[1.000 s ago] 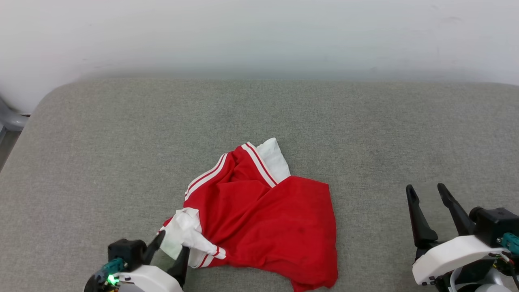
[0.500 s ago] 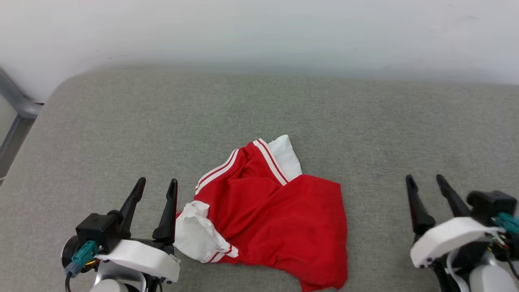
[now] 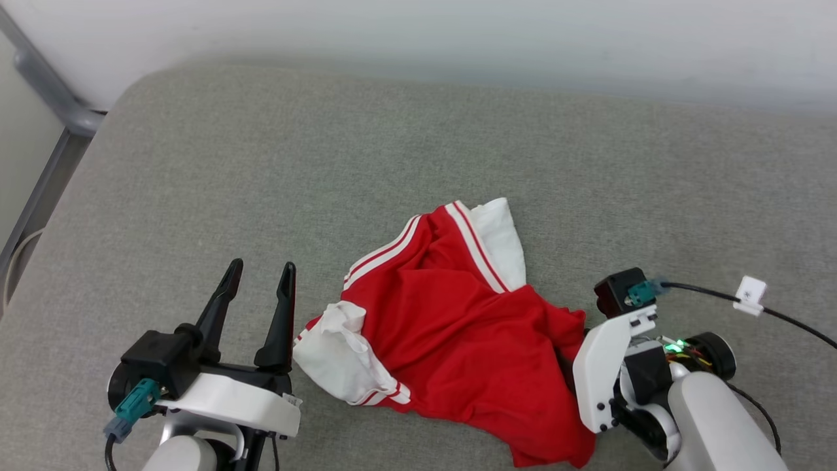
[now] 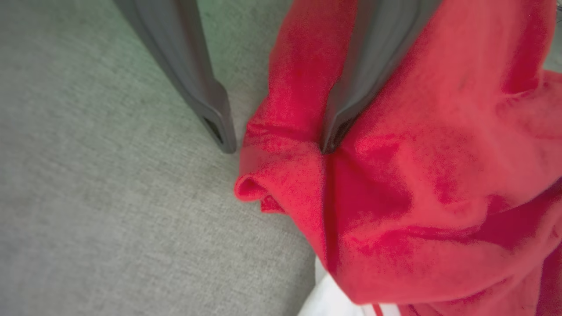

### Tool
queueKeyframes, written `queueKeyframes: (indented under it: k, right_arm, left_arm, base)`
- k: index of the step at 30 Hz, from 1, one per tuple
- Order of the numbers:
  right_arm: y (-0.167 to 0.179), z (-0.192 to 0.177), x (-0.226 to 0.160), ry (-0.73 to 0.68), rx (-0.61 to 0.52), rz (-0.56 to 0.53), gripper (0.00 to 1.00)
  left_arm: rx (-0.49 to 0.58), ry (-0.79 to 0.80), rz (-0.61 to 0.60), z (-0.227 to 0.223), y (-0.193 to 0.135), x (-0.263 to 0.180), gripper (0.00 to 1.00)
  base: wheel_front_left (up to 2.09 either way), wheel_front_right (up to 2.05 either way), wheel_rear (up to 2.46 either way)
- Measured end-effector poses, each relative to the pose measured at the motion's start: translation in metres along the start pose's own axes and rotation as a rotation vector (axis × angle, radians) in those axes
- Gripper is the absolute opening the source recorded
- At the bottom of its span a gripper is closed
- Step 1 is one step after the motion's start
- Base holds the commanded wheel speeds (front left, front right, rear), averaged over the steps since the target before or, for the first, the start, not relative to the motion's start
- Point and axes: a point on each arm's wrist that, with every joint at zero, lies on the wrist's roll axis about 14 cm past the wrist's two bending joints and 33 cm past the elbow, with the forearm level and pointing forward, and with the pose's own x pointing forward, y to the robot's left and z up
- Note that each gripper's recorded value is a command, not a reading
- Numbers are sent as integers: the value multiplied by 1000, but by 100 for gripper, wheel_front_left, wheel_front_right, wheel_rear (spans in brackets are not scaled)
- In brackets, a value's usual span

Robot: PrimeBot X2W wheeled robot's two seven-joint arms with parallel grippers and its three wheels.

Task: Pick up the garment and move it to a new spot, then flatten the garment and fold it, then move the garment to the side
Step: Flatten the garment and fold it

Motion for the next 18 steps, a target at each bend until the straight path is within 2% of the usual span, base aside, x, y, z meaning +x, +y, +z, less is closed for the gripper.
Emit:
queueKeyframes:
  k: [3, 7, 8, 9, 13, 18]
  right_arm:
    - [4, -20, 11, 148, -44, 27, 100]
    - [9, -32, 17, 259, -64, 59, 100]
    - [10, -34, 17, 273, -62, 65, 16]
    - [10, -35, 17, 283, -59, 69, 0]
    - [13, -36, 14, 283, -38, 85, 0]
    - [-11, -13, -1, 150, 35, 32, 0]
  left_arm:
    - [-2, 6, 11, -4, 4, 0, 100]
    - [-3, 7, 33, -5, 9, -2, 100]
    - [-2, 5, 34, -5, 10, -2, 100]
    - [-2, 3, 40, -5, 11, -2, 100]
    - [-7, -2, 40, -5, 11, -3, 100]
    - [-4, -3, 17, -6, 5, -1, 100]
  base:
    - [0, 0, 0]
    - [0, 0, 0]
    - [0, 0, 0]
    - [0, 0, 0]
    - [0, 0, 0]
    - [0, 0, 0]
